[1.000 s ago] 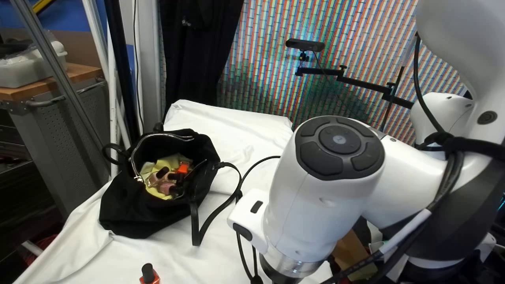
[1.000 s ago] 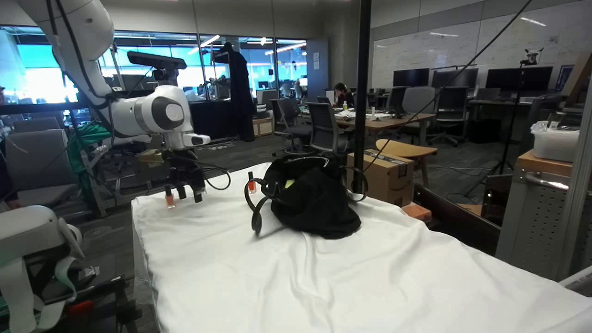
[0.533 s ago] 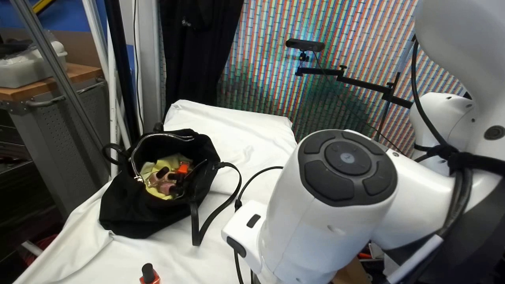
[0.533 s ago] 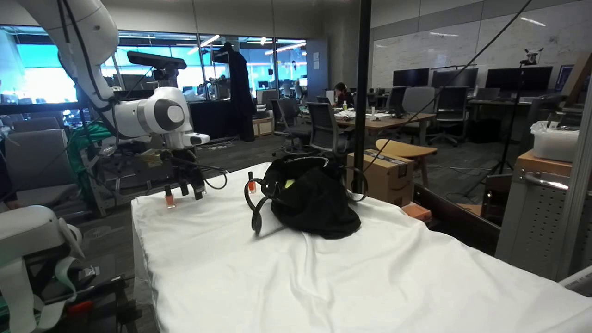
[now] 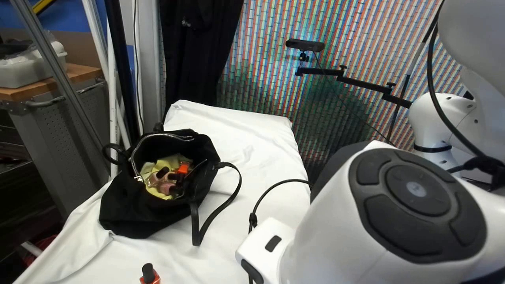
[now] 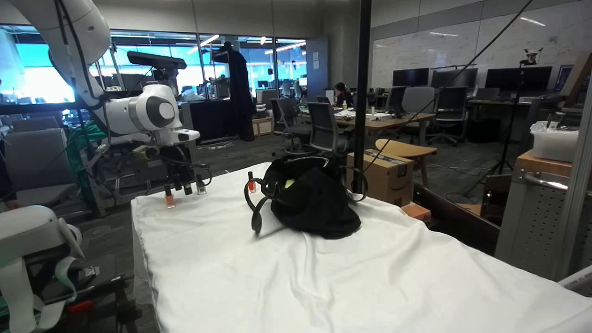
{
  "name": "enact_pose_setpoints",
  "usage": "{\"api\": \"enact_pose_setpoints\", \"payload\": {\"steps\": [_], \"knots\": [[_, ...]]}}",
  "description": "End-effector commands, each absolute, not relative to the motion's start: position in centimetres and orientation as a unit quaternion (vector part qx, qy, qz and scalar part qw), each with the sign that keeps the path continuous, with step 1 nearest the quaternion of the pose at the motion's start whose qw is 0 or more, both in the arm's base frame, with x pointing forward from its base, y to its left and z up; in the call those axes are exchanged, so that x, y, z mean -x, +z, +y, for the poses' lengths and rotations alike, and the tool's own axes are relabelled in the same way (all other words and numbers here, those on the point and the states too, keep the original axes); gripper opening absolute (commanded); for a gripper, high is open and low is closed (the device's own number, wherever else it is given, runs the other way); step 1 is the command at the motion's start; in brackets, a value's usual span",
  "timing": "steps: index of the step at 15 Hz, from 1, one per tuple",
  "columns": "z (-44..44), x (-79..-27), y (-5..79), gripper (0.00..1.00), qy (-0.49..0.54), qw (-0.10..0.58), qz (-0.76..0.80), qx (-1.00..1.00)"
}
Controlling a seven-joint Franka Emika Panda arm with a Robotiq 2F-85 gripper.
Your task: Put all the nail polish in the black bag
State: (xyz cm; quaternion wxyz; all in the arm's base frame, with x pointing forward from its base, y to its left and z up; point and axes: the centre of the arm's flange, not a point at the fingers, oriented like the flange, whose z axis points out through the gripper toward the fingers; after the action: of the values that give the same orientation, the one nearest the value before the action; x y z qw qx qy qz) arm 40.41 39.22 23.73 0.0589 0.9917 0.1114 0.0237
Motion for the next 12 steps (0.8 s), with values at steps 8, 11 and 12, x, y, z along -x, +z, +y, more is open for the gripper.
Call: {"api": "enact_pose_setpoints", "payload": {"steps": [8,11,12], "knots": [[42.1,-38.1,23.7,1.0,0.012,0.048,0.106,-0.993],[42.4,-37.5,23.5,1.0,0.008,0.047,0.11,-0.993],[42.4,-37.4,23.4,1.0,0.007,0.044,0.111,-0.993]]}}
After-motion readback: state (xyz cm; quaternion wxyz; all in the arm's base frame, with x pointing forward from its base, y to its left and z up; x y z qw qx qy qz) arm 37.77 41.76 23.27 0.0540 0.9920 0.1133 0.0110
